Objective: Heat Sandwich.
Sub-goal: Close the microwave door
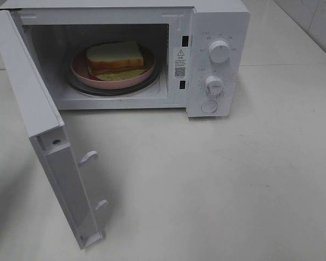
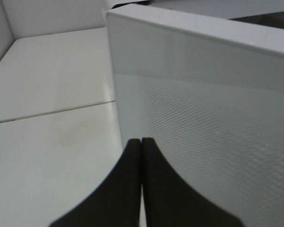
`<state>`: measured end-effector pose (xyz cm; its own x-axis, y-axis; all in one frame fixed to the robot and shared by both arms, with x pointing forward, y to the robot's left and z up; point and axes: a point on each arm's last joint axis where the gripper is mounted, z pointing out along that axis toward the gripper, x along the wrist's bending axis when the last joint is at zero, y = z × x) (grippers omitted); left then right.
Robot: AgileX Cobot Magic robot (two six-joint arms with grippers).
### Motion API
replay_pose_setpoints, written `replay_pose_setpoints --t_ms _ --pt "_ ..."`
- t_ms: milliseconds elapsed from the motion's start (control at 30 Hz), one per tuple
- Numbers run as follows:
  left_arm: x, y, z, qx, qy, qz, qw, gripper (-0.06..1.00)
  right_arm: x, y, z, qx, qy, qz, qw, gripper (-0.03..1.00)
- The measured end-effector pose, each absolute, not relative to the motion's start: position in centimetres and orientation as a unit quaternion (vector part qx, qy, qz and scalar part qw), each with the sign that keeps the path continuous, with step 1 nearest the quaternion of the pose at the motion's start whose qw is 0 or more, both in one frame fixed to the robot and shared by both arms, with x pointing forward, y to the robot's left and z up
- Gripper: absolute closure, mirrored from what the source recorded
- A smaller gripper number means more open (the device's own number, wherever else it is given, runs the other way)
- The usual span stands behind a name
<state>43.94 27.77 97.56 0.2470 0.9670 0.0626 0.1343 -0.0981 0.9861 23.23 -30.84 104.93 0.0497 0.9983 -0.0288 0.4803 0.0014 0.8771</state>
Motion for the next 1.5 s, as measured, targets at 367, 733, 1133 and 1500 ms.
replay_pose_setpoints --t_ms 367,733,1133,1500 --pt "45.1 26.4 96.4 0.629 0.413 0.387 0.533 0.94 23.2 -30.8 104.9 0.618 0.598 0.343 0.378 0.28" --pt "45.7 23.7 94.8 0.652 0.408 0.348 0.536 0.94 23.2 -30.8 104.9 0.618 0.598 0.343 0.378 0.28" --pt "46.8 21.2 94.7 0.653 0.394 0.337 0.553 0.94 23.2 -30.8 104.9 0.618 0.598 0.343 0.378 0.28" --pt "48.5 17.2 94.8 0.642 0.393 0.356 0.554 0.94 23.2 -30.8 104.9 0.618 0.598 0.343 0.378 0.28"
